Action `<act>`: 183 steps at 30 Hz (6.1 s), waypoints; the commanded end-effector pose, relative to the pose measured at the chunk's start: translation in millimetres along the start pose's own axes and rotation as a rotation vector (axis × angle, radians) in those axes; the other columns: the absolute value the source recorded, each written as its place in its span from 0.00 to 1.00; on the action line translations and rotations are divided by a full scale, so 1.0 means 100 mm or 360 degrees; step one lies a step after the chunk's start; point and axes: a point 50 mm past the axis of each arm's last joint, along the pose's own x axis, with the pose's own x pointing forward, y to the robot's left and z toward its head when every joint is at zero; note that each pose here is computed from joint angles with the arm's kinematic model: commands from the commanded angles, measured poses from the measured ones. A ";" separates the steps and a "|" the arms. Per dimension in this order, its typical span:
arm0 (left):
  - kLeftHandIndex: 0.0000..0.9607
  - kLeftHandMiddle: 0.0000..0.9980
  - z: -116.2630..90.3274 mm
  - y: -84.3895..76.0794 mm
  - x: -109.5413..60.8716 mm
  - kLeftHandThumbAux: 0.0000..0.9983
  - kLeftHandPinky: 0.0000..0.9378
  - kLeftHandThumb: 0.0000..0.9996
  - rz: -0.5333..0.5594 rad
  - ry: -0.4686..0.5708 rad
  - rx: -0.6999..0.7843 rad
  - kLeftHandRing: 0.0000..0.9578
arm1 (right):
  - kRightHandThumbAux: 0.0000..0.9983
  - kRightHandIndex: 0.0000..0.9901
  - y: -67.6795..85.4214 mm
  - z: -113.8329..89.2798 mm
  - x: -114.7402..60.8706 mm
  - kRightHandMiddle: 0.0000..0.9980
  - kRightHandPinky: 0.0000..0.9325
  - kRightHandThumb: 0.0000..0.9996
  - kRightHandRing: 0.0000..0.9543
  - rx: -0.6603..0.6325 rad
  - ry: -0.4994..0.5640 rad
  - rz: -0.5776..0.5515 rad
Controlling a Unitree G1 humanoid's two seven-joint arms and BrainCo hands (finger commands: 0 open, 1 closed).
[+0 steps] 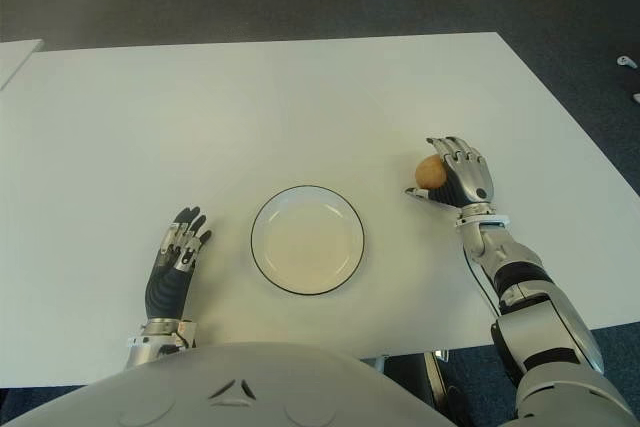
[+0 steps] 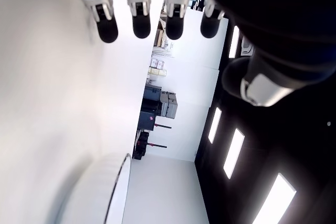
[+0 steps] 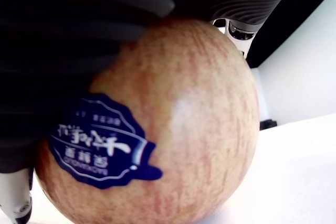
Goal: Put the apples into the plate.
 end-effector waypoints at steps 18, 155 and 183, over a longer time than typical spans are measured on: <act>0.03 0.00 -0.10 0.01 -0.05 0.50 0.00 0.26 0.0015 0.0112 -0.0089 0.00 | 0.71 0.44 0.19 0.02 -0.19 0.90 0.92 0.72 0.90 0.0040 -0.0035 0.0186; 0.05 0.00 -0.09 -0.10 -0.12 0.57 0.00 0.27 0.0013 0.0091 -0.0135 0.00 | 0.71 0.44 -0.03 -0.03 -0.02 0.91 0.94 0.72 0.93 0.0044 -0.0059 0.0232; 0.04 0.00 -0.16 -0.05 -0.07 0.52 0.00 0.26 0.0037 0.0118 -0.0132 0.00 | 0.71 0.45 -1.01 0.32 0.28 0.88 0.92 0.73 0.91 0.0048 -0.0482 -0.0103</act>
